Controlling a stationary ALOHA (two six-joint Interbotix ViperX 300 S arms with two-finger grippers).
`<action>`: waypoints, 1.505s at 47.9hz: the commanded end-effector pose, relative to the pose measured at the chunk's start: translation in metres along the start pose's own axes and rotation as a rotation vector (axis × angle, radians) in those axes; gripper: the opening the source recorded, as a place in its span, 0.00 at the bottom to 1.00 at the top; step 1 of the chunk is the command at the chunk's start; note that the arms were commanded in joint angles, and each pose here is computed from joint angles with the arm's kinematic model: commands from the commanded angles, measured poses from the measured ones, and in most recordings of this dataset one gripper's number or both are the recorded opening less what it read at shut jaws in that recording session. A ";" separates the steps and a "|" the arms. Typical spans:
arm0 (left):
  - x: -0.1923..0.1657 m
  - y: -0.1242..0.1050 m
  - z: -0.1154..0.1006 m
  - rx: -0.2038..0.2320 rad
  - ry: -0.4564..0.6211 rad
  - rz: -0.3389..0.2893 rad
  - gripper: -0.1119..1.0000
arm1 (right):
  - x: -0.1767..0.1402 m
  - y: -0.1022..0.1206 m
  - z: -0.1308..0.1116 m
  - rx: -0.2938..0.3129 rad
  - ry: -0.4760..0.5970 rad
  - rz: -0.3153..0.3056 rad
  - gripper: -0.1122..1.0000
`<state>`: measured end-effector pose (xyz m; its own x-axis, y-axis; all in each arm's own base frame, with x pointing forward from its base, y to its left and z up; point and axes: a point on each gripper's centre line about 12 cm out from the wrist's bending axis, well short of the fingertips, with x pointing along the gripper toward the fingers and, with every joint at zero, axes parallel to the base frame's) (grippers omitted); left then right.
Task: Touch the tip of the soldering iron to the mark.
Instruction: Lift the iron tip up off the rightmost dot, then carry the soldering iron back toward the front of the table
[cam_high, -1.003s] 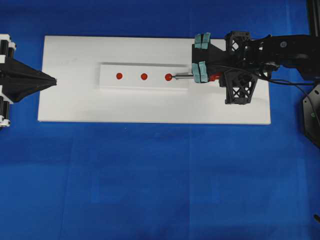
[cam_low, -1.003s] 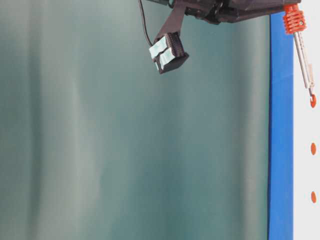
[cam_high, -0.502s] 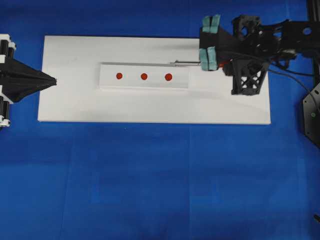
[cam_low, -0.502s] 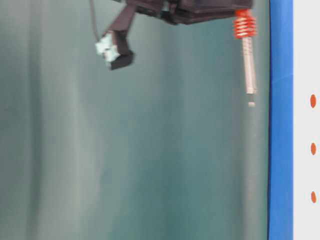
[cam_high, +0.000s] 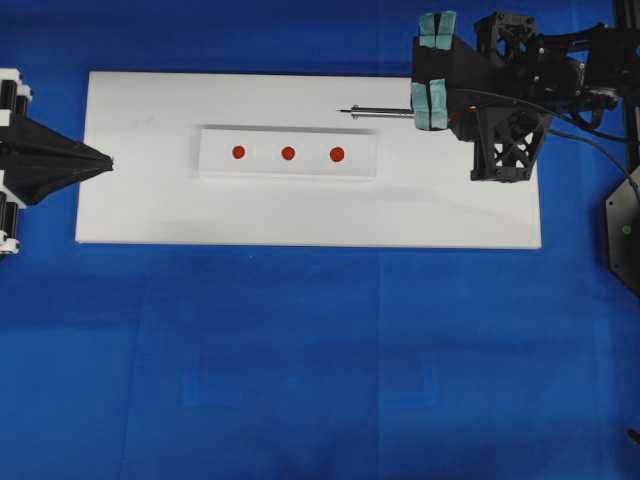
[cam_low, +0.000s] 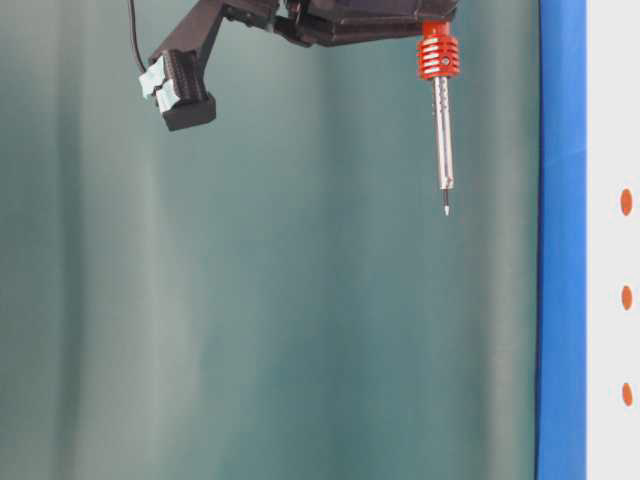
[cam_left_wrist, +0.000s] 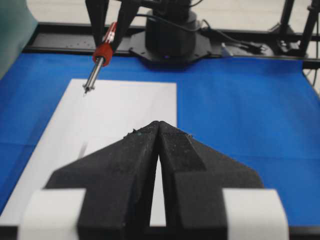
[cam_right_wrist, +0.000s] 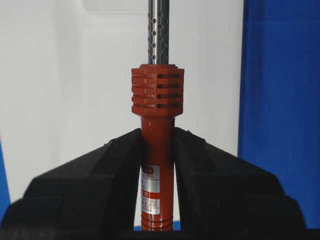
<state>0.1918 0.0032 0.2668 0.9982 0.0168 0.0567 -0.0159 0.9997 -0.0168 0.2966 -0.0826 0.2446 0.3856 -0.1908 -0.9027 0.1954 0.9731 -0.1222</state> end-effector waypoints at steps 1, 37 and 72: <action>0.002 0.000 0.005 0.002 -0.017 0.001 0.10 | -0.012 0.001 0.008 0.014 -0.048 0.000 0.16; 0.002 0.000 0.005 0.000 -0.018 0.001 0.10 | -0.038 0.142 -0.019 0.053 -0.089 0.127 0.16; 0.002 0.000 0.006 -0.017 -0.020 0.000 0.10 | -0.029 0.203 -0.002 0.030 -0.094 0.131 0.16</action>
<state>0.1918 0.0032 0.2670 0.9982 0.0163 0.0583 -0.0144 0.9993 -0.0337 0.3089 0.1214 0.2319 0.4496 -0.0831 -0.8894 0.1550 0.9878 -0.0140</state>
